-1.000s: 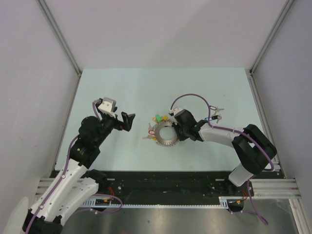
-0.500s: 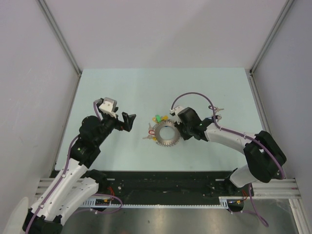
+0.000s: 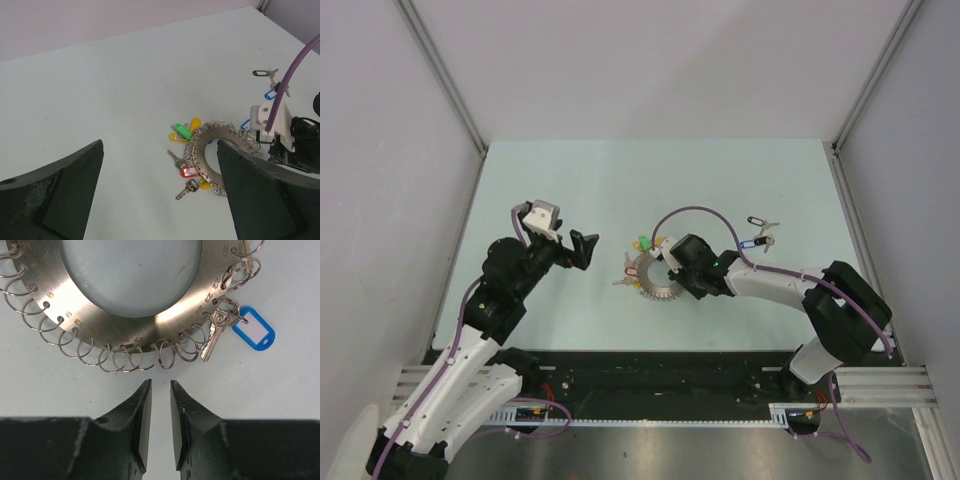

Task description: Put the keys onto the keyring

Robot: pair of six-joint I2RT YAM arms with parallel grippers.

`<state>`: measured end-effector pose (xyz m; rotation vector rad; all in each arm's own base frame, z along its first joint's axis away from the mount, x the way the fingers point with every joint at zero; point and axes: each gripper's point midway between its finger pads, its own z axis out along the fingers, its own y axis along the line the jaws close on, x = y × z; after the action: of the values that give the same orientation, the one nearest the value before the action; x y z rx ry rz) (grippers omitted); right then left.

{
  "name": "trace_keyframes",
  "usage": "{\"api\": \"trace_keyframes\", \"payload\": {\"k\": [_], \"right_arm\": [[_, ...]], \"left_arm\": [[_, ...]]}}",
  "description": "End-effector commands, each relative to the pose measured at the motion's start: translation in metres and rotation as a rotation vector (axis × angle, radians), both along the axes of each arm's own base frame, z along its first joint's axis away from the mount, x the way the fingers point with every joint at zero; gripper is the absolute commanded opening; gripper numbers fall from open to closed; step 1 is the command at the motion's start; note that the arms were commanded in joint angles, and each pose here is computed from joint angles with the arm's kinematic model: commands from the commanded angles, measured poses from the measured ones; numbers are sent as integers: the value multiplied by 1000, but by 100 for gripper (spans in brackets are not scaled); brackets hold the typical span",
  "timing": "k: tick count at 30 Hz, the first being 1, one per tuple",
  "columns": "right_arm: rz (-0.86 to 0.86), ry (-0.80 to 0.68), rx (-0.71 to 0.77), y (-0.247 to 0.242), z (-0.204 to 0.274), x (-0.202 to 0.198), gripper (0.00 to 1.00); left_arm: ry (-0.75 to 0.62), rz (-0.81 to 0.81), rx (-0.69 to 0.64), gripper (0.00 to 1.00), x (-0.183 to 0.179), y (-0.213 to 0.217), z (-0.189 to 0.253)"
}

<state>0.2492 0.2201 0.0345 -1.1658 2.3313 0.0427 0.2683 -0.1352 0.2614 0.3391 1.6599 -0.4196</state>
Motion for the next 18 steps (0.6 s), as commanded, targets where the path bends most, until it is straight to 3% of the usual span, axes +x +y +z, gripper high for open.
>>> {"api": "trace_keyframes", "payload": {"k": [1, 18], "right_arm": [[20, -81, -11, 9, 9, 18, 27], [53, -108, -24, 19, -2, 26, 29]], "left_arm": [[-31, 6, -28, 100, 0, 2, 12], [-31, 6, -27, 100, 0, 2, 13]]}}
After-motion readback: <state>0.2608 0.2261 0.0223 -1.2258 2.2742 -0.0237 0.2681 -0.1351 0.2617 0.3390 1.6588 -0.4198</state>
